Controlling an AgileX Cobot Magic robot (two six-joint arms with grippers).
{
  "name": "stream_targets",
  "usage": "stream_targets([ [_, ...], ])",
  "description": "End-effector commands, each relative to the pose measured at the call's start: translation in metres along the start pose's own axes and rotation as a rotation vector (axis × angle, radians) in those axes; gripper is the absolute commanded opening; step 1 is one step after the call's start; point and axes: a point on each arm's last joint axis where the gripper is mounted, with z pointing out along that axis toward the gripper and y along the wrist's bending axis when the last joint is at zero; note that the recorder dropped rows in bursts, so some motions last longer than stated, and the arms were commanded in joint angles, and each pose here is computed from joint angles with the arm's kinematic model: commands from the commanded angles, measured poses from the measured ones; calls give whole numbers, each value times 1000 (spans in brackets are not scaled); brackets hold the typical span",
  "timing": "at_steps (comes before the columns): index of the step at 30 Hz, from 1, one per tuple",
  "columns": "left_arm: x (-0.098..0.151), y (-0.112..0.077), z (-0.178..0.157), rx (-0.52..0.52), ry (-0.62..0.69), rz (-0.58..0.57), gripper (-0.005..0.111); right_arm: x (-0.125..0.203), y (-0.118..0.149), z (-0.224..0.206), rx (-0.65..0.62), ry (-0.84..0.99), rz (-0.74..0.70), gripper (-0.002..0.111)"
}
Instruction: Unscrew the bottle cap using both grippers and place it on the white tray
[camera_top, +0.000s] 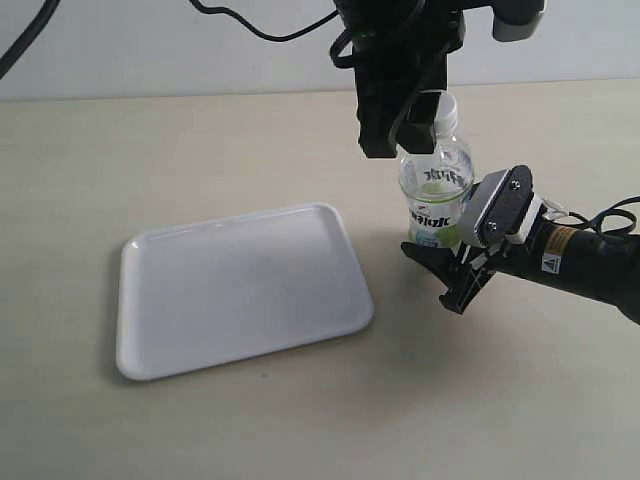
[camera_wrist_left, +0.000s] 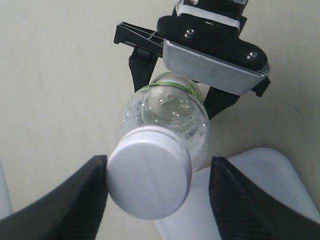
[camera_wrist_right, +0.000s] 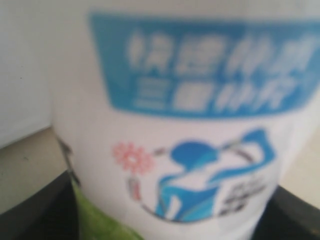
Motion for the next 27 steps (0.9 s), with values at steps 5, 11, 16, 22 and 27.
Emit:
stream_targets([
  [5,-2,-1,-7,-5,-4,-19,68,1,-3,0,15,25,2,0],
  [11,-1,0,-7,-10,5,-20,65,2,-3,0,15,34,3,0],
  [16,-1,0,-7,-11,4,-24,63,2,-4,1,15,42,9,0],
  [22,-1,0,-7,-17,1,-24,63,2,-4,1,15,41,12,0],
  [27,-2,1,-7,-24,-3,-24,63,2,-4,1,15,41,12,0],
])
